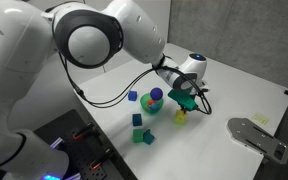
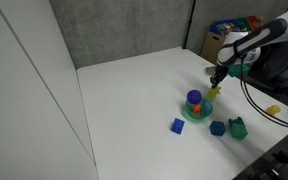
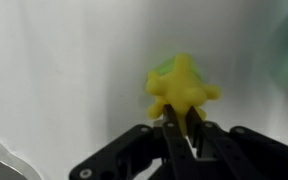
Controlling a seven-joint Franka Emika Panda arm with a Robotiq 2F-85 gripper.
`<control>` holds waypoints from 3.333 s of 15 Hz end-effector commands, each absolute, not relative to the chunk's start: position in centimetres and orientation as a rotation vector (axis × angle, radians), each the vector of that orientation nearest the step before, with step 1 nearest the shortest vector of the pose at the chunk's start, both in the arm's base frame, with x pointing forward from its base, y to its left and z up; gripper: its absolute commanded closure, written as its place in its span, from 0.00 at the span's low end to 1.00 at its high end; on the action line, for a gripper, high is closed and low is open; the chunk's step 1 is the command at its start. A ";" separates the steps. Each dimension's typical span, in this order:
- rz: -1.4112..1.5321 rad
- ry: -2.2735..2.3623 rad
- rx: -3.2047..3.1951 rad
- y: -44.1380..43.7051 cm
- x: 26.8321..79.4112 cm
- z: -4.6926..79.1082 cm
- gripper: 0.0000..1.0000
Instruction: Put the yellow block on the right side of the table and put the yellow toy on the left on top of the yellow block
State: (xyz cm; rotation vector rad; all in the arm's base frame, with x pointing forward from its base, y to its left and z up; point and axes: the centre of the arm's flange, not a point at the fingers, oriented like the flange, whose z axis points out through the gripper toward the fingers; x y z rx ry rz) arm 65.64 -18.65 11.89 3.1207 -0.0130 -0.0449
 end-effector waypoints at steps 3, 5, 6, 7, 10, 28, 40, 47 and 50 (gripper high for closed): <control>-0.079 -0.005 3.141 -18.4 66.4 12.2 0.60; -0.069 0.003 3.141 -18.2 66.3 12.6 0.50; -0.064 0.005 3.141 -18.1 66.2 12.9 0.41; -0.060 0.008 3.142 -17.9 66.1 13.2 0.32; -0.048 0.012 3.147 -17.7 65.9 14.1 0.08; -0.246 0.071 3.107 -12.1 54.4 27.3 0.00; -0.311 -0.040 3.069 -8.7 43.7 37.6 0.00; -0.145 -0.132 3.082 -7.9 41.3 47.2 0.00; -0.066 -0.151 3.089 -7.5 40.5 49.9 0.00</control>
